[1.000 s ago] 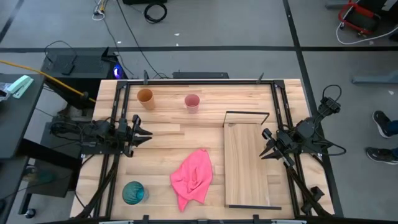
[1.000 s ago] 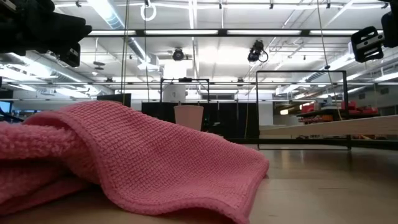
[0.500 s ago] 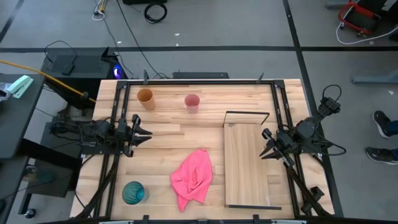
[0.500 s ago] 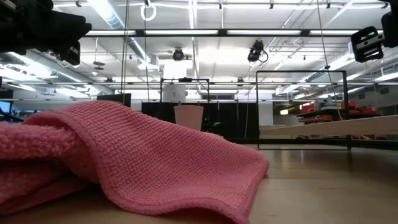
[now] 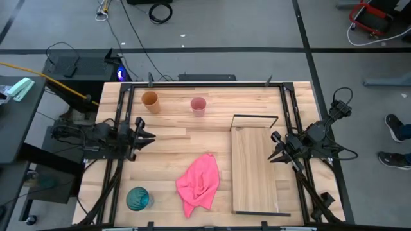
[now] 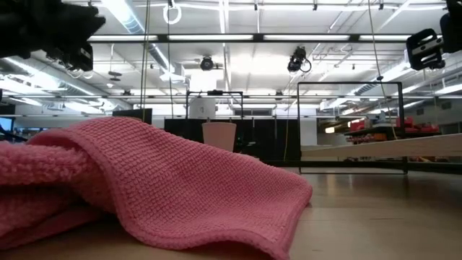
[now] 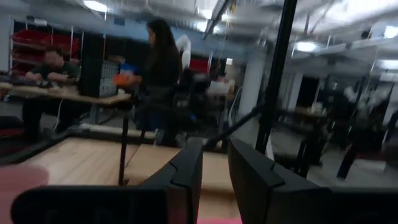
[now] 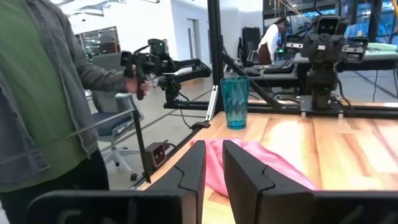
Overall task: Stack small to large cups/mugs on shelf
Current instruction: Put the pink cup on the shelf
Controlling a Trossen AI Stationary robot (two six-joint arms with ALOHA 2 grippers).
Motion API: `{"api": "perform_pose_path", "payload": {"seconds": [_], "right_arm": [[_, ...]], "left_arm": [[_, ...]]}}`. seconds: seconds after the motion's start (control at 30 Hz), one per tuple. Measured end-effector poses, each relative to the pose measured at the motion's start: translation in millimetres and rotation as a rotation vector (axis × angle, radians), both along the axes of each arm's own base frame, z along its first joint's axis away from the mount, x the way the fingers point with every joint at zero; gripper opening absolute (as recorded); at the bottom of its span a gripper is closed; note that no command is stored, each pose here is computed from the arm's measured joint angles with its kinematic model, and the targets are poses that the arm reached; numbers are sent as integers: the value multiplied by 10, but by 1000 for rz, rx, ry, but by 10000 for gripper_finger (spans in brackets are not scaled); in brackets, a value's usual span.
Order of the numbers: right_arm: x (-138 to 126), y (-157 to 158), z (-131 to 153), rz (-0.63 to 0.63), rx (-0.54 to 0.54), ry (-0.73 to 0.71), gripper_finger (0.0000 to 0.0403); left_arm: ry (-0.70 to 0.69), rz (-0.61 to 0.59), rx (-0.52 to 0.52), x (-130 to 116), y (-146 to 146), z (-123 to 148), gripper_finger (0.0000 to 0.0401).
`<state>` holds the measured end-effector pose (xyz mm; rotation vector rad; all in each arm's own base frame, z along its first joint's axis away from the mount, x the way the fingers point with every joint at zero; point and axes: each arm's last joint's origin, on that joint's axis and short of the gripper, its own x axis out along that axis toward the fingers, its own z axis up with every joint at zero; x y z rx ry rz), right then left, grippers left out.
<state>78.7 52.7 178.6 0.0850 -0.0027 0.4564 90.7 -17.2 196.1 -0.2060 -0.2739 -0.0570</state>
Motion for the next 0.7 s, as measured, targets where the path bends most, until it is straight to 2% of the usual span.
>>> {"api": "perform_pose_path", "payload": {"seconds": [0.17,0.4,0.7], "right_arm": [[1,-8,58,-26,14,-58,62],[-44,-50,319,-52,181,-282,62],[-157,-135,569,-61,353,-524,62]], "left_arm": [[-175,-2,-52,-62,16,161,91],[-389,-3,-107,-173,45,339,86],[-496,-4,-137,-243,63,417,87]]}}
